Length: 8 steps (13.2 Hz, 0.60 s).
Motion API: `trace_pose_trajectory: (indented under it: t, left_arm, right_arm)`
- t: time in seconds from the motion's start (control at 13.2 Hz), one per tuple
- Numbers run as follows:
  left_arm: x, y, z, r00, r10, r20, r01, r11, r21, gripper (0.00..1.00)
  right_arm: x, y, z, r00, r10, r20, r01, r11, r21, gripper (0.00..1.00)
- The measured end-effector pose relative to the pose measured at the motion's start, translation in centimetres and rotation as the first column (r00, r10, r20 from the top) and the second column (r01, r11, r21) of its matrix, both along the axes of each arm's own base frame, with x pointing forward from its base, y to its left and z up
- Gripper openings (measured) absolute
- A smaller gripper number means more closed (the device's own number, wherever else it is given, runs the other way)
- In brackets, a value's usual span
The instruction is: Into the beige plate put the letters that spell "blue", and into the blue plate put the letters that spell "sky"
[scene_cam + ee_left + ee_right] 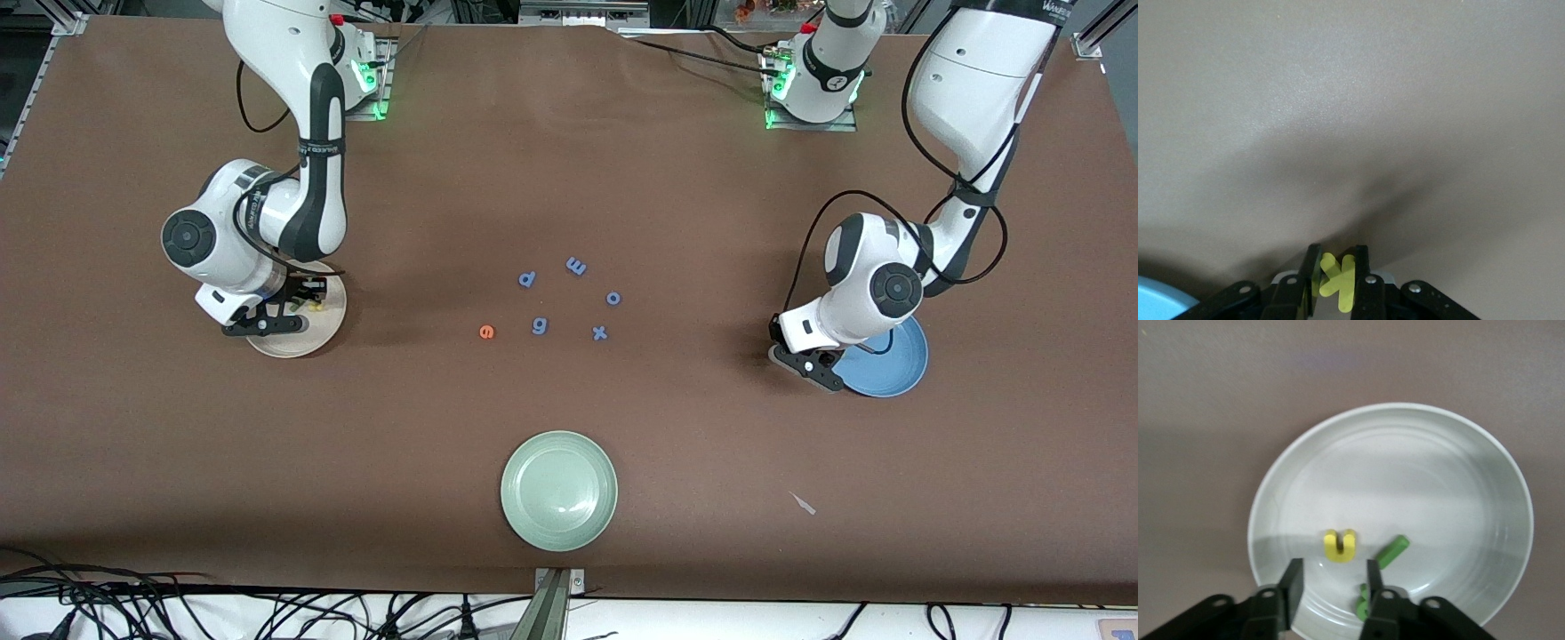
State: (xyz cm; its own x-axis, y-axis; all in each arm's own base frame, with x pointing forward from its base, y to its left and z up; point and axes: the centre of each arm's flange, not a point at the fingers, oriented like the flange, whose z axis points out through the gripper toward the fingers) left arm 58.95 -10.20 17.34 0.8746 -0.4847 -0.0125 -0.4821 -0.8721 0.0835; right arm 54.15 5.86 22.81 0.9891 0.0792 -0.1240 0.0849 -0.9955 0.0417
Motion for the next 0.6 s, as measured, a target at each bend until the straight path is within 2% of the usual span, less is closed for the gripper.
trace_pose_trajectory:
  t: [0.08, 0.15, 0.3, 0.38, 0.6]
  left_arm:
    - [0.0, 0.0, 0.0, 1.0, -0.001, 0.0, 0.001, 1.0, 0.0, 0.24]
    - [0.0, 0.0, 0.1, 1.0, -0.001, 0.002, 0.001, 1.0, 0.0, 0.24]
    - [0.4, 0.2, 1.2, 1.0, 0.003, 0.012, -0.003, 1.0, 0.001, 0.24]
    - [0.6, 0.9, 2.4, 1.0, 0.012, 0.012, -0.012, 1.0, 0.005, 0.24]
    - [1.1, 4.7, 5.6, 0.998, 0.067, 0.004, -0.067, 0.998, 0.02, 0.24]
  right_arm:
    - [0.3, 0.9, 0.4, 1.0, -0.019, -0.005, 0.019, 1.0, 0.008, 0.63]
    - [0.8, 2.1, 0.9, 0.999, -0.036, -0.007, 0.036, 0.999, 0.016, 0.7]
    - [1.6, 5.2, 2.1, 0.998, -0.069, 0.005, 0.069, 0.997, 0.024, 0.94]
    - [1.8, 6.9, 2.6, 0.996, -0.087, 0.014, 0.087, 0.996, 0.025, 1.0]
    - [1.9, 12.9, 2.4, 0.985, -0.173, 0.023, 0.173, 0.984, 0.033, 1.0]
